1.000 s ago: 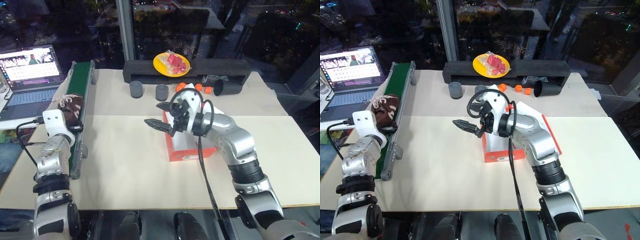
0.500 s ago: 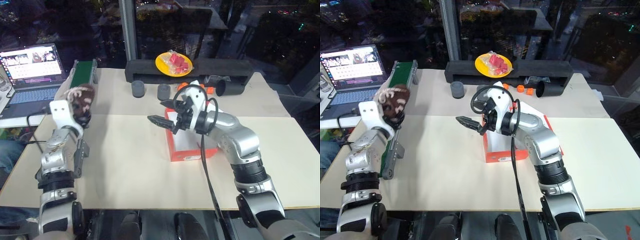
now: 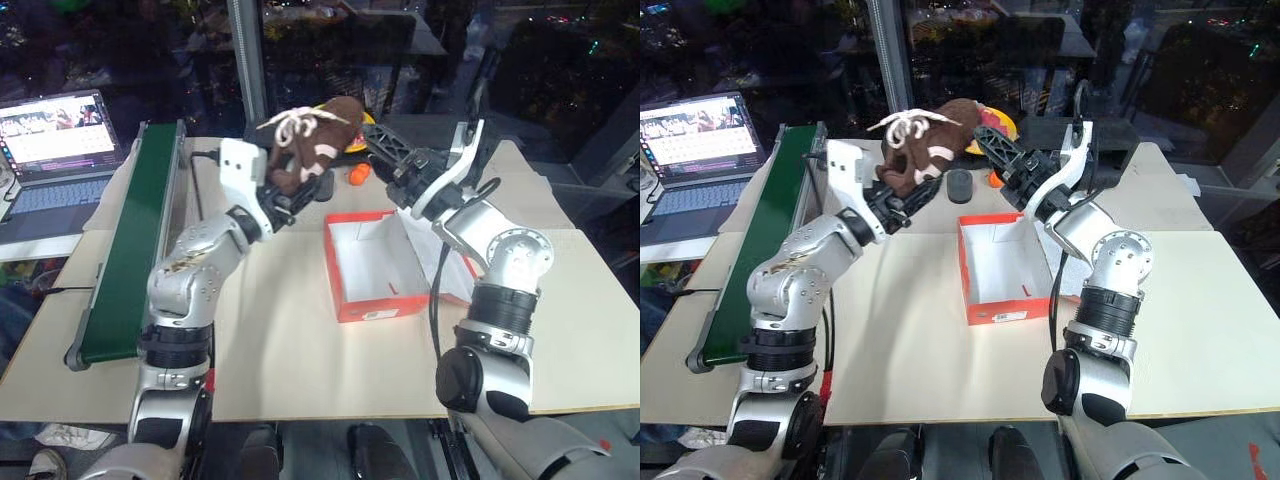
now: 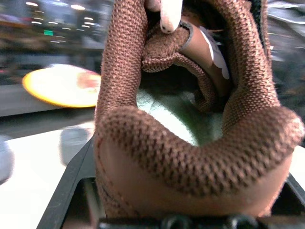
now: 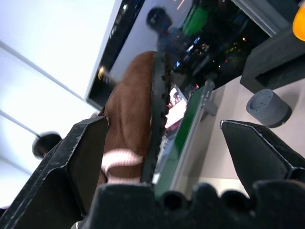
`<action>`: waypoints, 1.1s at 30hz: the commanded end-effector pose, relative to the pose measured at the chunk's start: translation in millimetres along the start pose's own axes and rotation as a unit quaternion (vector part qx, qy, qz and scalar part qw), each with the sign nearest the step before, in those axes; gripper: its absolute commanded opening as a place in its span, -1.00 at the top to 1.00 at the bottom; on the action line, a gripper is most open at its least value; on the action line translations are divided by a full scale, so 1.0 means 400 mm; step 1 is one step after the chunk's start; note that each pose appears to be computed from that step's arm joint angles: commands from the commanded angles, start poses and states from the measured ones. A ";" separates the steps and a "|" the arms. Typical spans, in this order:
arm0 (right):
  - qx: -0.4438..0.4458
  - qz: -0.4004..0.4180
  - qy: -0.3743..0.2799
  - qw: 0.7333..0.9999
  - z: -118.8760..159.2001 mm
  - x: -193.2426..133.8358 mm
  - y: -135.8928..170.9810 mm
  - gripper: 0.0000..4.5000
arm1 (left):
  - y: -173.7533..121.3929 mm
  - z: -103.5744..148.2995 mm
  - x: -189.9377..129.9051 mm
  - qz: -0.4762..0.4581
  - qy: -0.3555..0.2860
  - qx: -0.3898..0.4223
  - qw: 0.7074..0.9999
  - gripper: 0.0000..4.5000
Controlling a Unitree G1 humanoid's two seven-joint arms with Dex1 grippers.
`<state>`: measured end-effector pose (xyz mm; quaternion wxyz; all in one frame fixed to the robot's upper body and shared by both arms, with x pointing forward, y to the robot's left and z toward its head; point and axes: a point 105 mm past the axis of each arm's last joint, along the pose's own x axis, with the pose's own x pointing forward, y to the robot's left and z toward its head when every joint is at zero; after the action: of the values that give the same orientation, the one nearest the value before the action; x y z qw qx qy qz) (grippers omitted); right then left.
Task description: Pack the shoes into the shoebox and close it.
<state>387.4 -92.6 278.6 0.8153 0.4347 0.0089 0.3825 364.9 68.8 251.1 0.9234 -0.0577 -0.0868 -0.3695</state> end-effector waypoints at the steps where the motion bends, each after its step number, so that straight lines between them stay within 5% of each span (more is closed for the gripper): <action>1: -0.003 0.033 -0.023 0.999 0.034 0.006 0.057 -1.00 | -0.056 0.044 0.012 -0.045 -0.022 0.011 0.999 -0.12; 6: -0.011 0.039 -0.027 0.999 0.038 0.003 0.077 -1.00 | -0.088 0.019 0.019 -0.070 -0.008 -0.006 0.998 -0.12; 9: -0.021 0.048 -0.018 0.998 0.029 0.001 0.091 -0.70 | -0.095 0.013 0.023 -0.074 -0.003 -0.009 0.997 -0.12; 18: -0.038 0.047 -0.029 0.998 0.036 0.003 0.107 0.61 | -0.086 0.019 0.017 -0.070 0.004 -0.009 0.998 -0.12; 20: -0.045 0.036 -0.039 0.998 0.049 0.002 0.099 0.76 | -0.078 0.024 0.009 -0.064 0.002 -0.019 0.998 -0.55; 23: -0.054 0.025 -0.048 0.997 0.064 0.000 0.088 0.79 | -0.079 0.032 -0.006 -0.071 0.004 -0.026 0.997 -0.99; 33: -0.128 -0.031 -0.071 0.989 0.142 -0.015 0.046 0.79 | -0.019 0.066 -0.078 -0.038 0.031 0.022 0.999 -1.00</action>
<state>394.5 -121.0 295.6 0.8676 0.3783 -0.0331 0.3210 340.9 81.8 258.9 0.9121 -0.0386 -0.0465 -0.4055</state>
